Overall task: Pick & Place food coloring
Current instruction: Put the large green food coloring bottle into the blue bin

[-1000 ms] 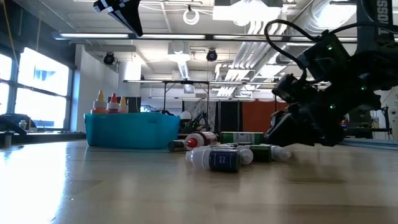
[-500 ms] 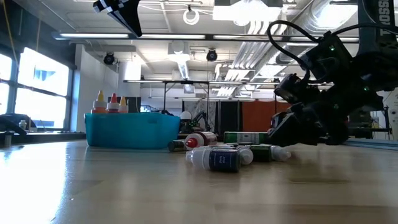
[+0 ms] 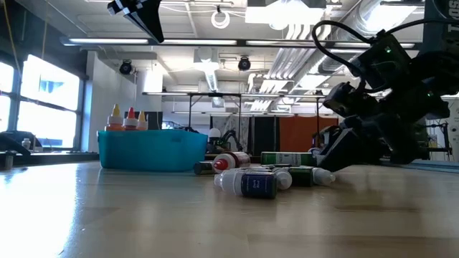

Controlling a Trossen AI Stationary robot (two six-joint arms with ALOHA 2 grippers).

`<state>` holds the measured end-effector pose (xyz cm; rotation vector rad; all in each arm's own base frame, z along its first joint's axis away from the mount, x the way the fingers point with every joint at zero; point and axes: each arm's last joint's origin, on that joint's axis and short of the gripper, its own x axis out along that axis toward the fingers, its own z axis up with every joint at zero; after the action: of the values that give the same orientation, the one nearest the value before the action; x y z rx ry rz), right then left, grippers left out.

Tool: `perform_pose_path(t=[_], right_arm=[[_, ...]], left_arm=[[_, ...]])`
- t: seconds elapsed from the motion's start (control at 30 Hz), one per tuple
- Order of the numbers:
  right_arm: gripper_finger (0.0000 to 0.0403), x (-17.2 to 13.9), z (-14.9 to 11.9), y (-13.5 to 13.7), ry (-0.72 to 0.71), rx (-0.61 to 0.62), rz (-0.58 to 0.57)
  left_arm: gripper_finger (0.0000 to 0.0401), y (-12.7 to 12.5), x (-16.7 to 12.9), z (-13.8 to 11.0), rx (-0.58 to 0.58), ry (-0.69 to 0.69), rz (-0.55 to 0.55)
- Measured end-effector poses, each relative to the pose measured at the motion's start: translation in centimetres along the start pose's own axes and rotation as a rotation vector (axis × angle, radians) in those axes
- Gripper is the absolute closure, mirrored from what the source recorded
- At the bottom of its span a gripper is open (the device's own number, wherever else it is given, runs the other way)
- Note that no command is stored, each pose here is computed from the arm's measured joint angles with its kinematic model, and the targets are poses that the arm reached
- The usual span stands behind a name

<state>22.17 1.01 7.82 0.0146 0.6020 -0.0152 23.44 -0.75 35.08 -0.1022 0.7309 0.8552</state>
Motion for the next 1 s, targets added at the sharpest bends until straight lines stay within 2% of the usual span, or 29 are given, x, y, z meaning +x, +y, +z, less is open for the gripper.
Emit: perform_pose_path(t=[0.2, 0.77, 0.87, 1.0], right_arm=[[0.0227, -0.5, 0.2, 0.0, 0.024, -0.002, -0.011], [0.0291, -0.6, 1.1, 0.0, -0.058, -0.002, -0.011], [0.0292, -0.3, 2.1, 0.1, -0.088, 0.008, -0.009], [0.0291, 0.4, 5.3, 0.3, -0.15, -0.034, -0.007]], left_arm=[[0.0401, 0.0, 0.0, 0.0, 0.0, 0.0, 0.0], [0.0401, 0.0, 0.0, 0.0, -0.004, -0.004, -0.002], [0.0401, 0.0, 0.0, 0.0, 0.004, -0.004, -0.002], [0.0401, 0.1, -0.2, 0.1, 0.039, -0.005, -0.002]])
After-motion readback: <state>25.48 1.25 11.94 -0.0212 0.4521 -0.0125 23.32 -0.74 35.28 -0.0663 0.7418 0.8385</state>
